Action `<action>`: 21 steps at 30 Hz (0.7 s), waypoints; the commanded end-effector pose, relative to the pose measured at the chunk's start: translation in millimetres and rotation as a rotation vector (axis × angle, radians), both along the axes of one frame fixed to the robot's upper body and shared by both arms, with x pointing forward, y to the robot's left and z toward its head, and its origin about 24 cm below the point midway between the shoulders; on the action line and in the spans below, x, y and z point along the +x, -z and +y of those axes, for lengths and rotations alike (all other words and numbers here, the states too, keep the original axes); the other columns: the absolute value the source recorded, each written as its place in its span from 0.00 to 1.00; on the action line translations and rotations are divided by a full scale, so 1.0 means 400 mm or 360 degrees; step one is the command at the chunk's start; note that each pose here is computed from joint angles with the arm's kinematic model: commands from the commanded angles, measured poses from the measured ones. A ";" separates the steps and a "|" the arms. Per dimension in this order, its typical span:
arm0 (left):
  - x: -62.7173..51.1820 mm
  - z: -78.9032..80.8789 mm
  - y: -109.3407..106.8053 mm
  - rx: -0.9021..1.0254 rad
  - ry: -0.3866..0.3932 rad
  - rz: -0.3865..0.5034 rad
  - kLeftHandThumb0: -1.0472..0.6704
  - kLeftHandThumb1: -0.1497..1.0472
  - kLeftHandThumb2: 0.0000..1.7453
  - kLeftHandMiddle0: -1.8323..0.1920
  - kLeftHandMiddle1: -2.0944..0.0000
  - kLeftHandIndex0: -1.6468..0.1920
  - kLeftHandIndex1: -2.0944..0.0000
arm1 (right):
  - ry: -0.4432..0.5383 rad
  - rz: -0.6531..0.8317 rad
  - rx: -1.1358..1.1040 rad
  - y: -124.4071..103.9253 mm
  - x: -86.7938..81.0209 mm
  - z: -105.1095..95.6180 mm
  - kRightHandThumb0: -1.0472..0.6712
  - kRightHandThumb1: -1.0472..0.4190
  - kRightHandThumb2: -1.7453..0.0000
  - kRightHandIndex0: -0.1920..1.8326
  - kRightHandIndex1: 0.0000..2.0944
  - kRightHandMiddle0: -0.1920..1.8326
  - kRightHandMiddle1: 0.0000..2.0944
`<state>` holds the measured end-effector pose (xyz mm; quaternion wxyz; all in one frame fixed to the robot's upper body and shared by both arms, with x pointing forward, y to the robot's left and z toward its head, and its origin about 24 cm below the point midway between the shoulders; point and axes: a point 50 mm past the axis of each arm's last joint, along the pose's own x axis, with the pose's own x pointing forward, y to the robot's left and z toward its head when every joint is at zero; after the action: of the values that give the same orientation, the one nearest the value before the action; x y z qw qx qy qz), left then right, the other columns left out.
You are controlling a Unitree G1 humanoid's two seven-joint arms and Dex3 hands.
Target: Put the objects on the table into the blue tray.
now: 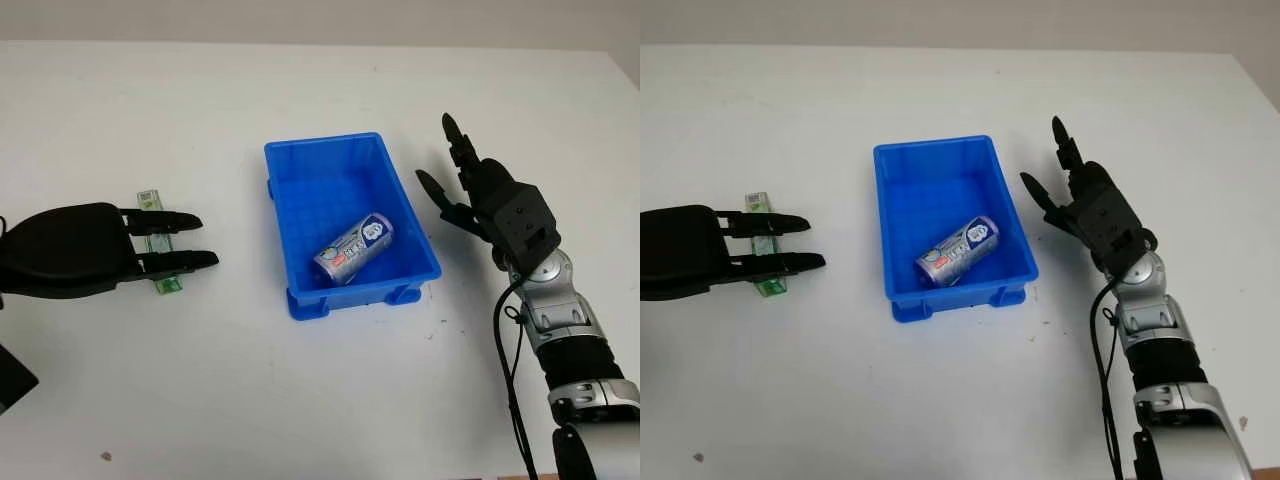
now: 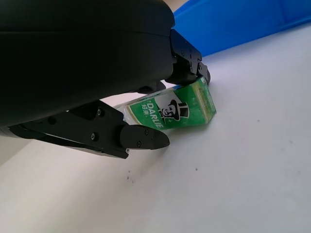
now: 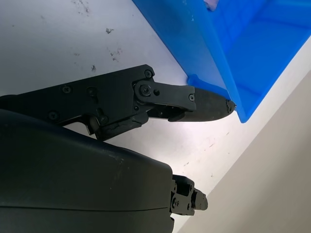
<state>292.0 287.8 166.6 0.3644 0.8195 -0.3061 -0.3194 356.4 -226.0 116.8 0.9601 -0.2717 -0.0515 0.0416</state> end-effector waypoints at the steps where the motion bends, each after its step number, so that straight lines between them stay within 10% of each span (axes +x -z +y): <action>1: 0.004 0.001 0.027 0.0011 0.0014 0.0023 0.59 0.96 0.07 0.64 0.91 0.66 0.89 | 0.0011 -0.0035 0.0013 -0.009 -0.003 -0.013 0.19 0.00 0.73 0.03 0.03 0.04 0.03; 7: 0.027 0.004 0.049 -0.0023 0.0029 -0.0080 0.54 0.92 0.03 0.57 0.07 0.65 0.12 | 0.0020 -0.0020 0.0027 -0.006 -0.006 -0.023 0.19 0.00 0.73 0.03 0.03 0.05 0.03; 21: 0.058 0.012 -0.018 -0.0025 -0.0046 -0.0440 0.29 1.00 0.15 0.41 0.00 0.62 0.00 | -0.0015 -0.0006 -0.0008 -0.003 0.002 -0.020 0.18 0.00 0.74 0.04 0.03 0.05 0.03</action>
<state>315.7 290.5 166.8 0.3326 0.8542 -0.3375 -0.2141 355.8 -231.2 112.6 0.9608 -0.2693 -0.0452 0.0479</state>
